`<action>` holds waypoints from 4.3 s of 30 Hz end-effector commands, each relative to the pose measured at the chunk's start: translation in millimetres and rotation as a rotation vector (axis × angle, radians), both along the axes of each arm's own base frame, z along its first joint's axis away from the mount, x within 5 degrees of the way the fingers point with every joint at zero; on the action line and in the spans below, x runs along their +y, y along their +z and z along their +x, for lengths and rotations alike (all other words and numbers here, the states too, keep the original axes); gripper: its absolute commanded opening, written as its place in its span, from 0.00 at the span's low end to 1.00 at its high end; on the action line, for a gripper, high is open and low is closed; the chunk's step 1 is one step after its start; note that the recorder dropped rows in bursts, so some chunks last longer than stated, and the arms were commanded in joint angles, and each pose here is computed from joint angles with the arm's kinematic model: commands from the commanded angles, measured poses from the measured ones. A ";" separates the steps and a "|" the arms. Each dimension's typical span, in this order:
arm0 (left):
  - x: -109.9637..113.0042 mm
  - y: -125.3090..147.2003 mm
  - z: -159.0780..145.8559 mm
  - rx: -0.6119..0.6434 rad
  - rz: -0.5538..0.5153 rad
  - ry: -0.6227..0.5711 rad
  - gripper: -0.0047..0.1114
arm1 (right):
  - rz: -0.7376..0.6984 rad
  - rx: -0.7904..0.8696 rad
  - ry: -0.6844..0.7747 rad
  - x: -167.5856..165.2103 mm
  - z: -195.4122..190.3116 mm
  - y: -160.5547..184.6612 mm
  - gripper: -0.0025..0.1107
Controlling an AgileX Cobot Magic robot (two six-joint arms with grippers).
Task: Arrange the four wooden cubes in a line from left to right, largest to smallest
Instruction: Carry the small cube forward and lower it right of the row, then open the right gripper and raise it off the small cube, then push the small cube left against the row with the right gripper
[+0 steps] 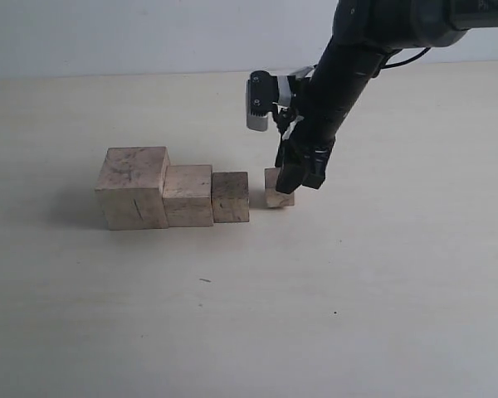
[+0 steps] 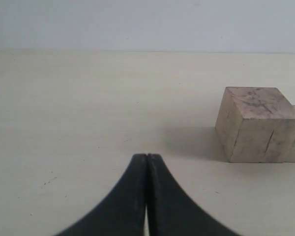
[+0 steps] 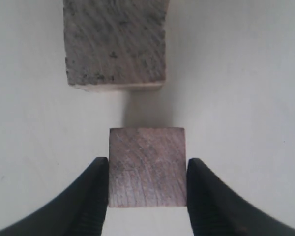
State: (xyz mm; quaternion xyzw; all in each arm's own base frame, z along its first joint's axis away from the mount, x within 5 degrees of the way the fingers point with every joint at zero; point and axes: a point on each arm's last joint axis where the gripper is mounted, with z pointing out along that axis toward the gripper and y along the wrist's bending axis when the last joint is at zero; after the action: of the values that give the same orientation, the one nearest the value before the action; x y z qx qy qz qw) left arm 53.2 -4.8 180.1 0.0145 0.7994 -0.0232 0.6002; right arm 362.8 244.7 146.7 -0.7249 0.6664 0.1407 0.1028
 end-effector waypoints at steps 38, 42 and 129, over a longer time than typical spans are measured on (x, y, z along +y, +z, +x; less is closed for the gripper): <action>-0.1 1.3 0.0 -0.017 0.001 -0.003 0.04 | -0.031 -0.005 -0.236 -8.7 -2.7 38.7 0.55; -0.1 1.3 0.0 -0.017 0.001 -0.003 0.04 | -0.178 -0.055 -0.405 -22.6 4.5 34.0 0.55; -0.1 1.3 0.0 -0.017 0.001 -0.003 0.04 | -0.130 0.114 -0.670 -8.6 11.5 -21.3 0.55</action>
State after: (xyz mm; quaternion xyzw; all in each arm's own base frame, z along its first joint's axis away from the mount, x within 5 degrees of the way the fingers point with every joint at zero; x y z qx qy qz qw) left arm 53.2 -4.8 180.1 0.0145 0.7994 -0.0232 0.6002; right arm 373.4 235.6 127.6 -0.4681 0.8770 0.0925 0.0572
